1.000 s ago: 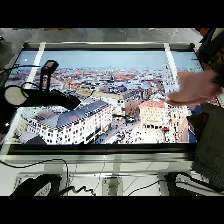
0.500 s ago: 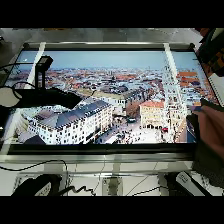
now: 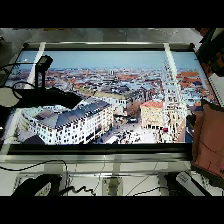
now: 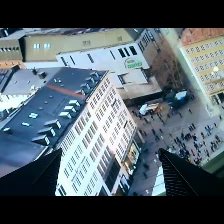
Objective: Fold the clothes and pants, and hang the long-sleeved shirts on hangers.
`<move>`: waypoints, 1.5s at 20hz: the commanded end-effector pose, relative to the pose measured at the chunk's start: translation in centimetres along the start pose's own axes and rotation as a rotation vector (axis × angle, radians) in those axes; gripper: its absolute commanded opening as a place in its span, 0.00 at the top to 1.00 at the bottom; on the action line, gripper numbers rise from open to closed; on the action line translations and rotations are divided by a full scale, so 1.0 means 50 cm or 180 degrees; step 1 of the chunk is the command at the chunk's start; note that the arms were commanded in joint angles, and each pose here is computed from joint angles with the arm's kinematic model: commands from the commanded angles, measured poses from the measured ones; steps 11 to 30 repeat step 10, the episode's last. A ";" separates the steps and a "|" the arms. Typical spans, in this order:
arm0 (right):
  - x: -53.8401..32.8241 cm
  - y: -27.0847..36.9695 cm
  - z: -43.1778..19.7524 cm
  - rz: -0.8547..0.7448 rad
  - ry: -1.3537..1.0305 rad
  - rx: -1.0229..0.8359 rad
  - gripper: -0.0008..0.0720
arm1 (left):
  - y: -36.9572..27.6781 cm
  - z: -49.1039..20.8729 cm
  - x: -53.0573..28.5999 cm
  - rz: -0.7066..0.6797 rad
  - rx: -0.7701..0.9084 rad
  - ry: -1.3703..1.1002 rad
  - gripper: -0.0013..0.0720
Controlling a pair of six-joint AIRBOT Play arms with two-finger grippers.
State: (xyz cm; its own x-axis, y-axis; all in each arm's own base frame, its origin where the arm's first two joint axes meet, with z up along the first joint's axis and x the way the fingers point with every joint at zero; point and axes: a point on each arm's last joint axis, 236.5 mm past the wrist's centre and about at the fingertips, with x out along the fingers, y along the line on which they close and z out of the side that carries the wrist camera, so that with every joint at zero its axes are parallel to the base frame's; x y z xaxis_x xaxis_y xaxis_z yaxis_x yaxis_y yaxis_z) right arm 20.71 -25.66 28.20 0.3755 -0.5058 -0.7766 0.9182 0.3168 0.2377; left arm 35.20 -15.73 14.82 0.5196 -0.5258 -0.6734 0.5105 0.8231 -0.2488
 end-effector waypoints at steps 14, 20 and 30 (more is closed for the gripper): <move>-0.054 0.375 -0.268 0.1388 0.0203 -0.2950 0.96 | 0.001 0.001 -0.001 0.0004 0.0000 -0.0006 0.04; -0.054 0.375 -0.268 0.1388 0.0203 -0.2950 0.96 | 0.001 0.001 -0.001 0.0004 0.0000 -0.0006 0.04; -0.054 0.375 -0.268 0.1388 0.0203 -0.2950 0.96 | 0.001 0.001 -0.001 0.0004 0.0000 -0.0006 0.04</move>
